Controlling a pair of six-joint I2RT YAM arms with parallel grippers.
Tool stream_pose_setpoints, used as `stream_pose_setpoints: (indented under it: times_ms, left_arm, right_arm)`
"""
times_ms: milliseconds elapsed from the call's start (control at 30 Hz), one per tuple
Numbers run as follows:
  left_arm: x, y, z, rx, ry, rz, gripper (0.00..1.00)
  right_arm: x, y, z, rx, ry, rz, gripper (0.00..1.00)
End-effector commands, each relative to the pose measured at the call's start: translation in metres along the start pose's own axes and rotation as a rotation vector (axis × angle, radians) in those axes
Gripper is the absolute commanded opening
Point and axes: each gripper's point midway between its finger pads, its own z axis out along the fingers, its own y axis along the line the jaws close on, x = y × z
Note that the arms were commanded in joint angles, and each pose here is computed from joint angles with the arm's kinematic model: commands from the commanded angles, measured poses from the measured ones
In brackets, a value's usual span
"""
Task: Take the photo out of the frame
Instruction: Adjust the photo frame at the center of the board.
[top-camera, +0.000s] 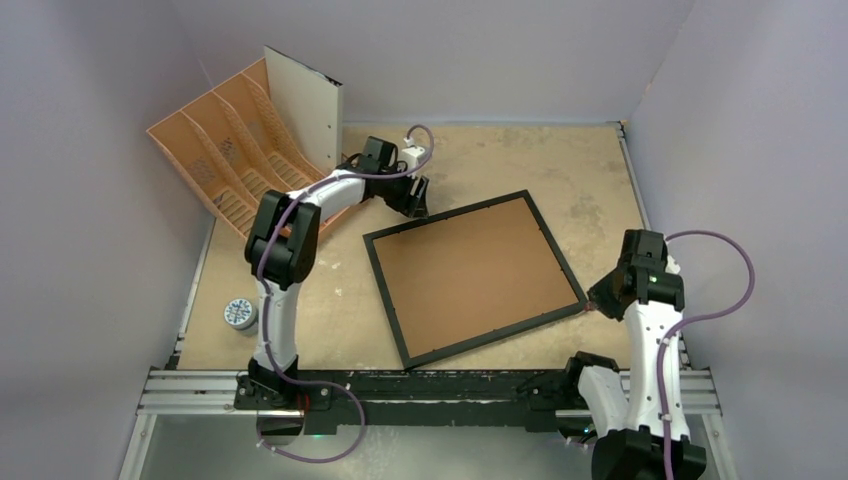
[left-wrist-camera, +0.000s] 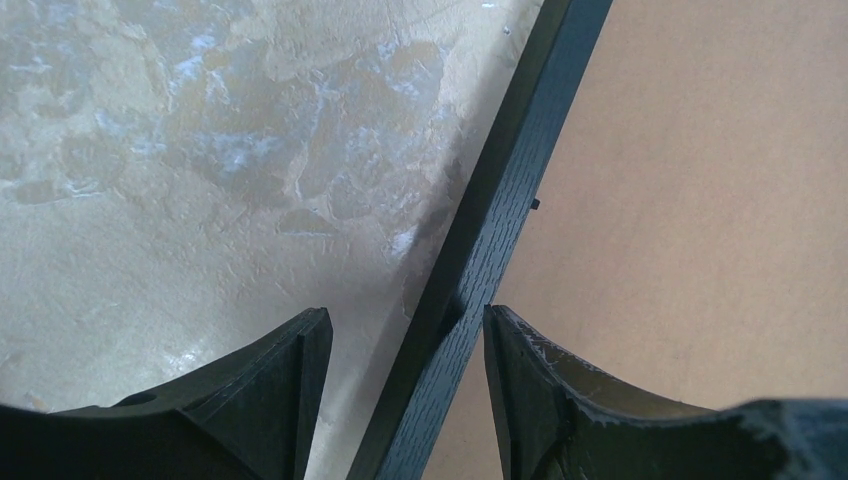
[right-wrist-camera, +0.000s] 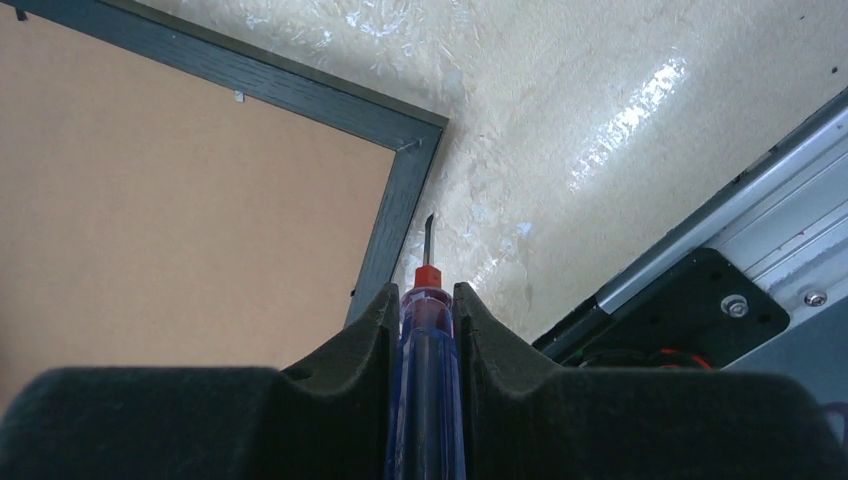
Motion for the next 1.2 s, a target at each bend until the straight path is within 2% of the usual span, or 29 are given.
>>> stream_pose_setpoints:
  times_ms: [0,400,867,1167]
  left_arm:
    - [-0.017,0.000,0.003,0.048,-0.052,0.047,0.59]
    - [0.017,0.006,0.001,0.056,0.006,-0.020,0.59]
    - [0.054,-0.043,-0.033,0.183,0.037,-0.160,0.57]
    - [0.073,-0.063,-0.059,0.166,0.016,-0.232,0.56]
  right_arm:
    - [0.003,-0.003,0.002,0.016,0.009,0.023,0.00]
    - [0.013,0.032,0.029,-0.125,0.077,0.077,0.00]
    - [-0.018,0.088,0.024,-0.347,0.046,0.015,0.00]
    - [-0.042,0.118,0.034,-0.399,0.052,-0.079,0.00]
